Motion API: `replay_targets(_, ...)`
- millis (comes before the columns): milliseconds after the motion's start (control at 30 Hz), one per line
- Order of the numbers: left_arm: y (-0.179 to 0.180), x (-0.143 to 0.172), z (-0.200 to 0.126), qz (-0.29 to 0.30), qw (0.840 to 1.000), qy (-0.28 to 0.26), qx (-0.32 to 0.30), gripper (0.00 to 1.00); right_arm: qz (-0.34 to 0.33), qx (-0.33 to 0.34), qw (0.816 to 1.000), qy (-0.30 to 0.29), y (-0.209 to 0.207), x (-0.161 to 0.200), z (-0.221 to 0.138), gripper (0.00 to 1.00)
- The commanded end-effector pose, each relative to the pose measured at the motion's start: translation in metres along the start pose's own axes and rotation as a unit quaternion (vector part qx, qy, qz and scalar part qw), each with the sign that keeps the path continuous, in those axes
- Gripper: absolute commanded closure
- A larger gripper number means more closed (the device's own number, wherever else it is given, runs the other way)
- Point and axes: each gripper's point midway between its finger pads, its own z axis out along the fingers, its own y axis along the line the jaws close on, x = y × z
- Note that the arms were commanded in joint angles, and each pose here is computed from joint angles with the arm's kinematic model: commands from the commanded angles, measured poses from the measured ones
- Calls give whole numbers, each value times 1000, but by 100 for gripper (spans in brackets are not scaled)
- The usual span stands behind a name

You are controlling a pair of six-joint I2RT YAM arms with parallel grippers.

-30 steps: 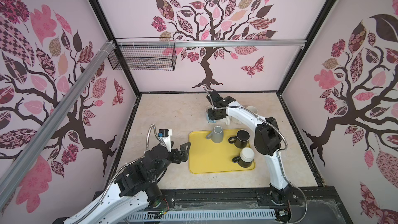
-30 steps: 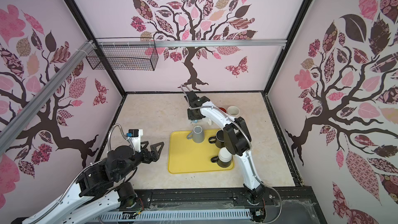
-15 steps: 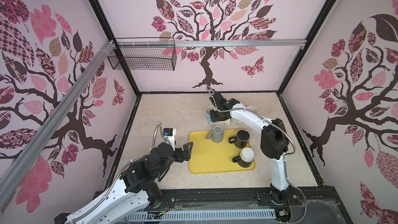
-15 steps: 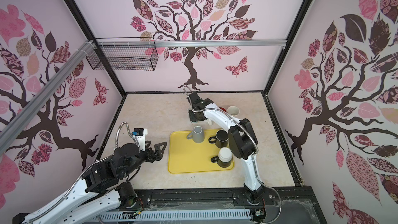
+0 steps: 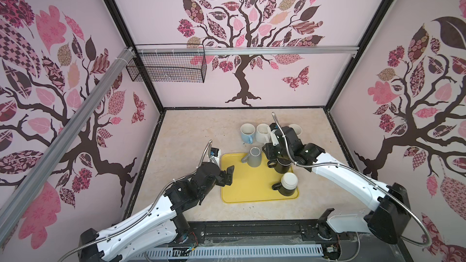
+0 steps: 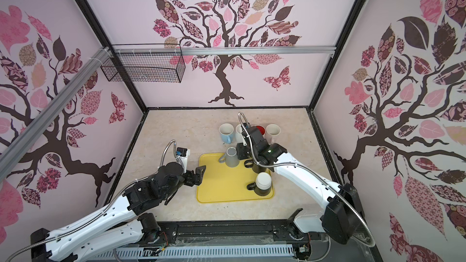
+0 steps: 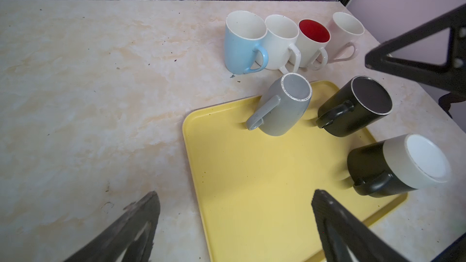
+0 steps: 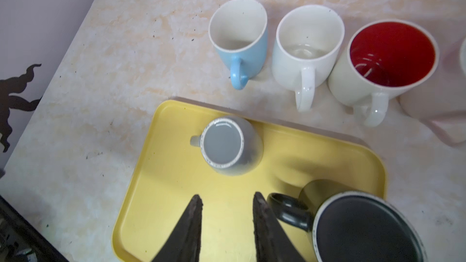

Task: Turn the mug right side up
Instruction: Pick up the mug from the tray.

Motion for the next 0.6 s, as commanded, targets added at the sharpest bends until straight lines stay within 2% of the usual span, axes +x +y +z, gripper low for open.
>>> replay_targets(0,-9,-17,12,38,998,-45,11,3,-10,-46,997,-63,12,-10,-23,62)
replay_targets(100,-20,-17,26,61,997,-25,48,3,-18,-47,997,-63,9,0,-29,61)
replay_targets(267,-30,-26,46,15,986,-6,165,3,-28,-46,997,-54,5,10,-30,60)
replay_targets(367,-32,-31,54,-2,979,-1,205,5,-35,-46,997,-57,3,14,-30,59)
replay_targets(567,-53,-24,73,36,964,47,259,15,-38,-49,995,-74,2,13,-36,59)
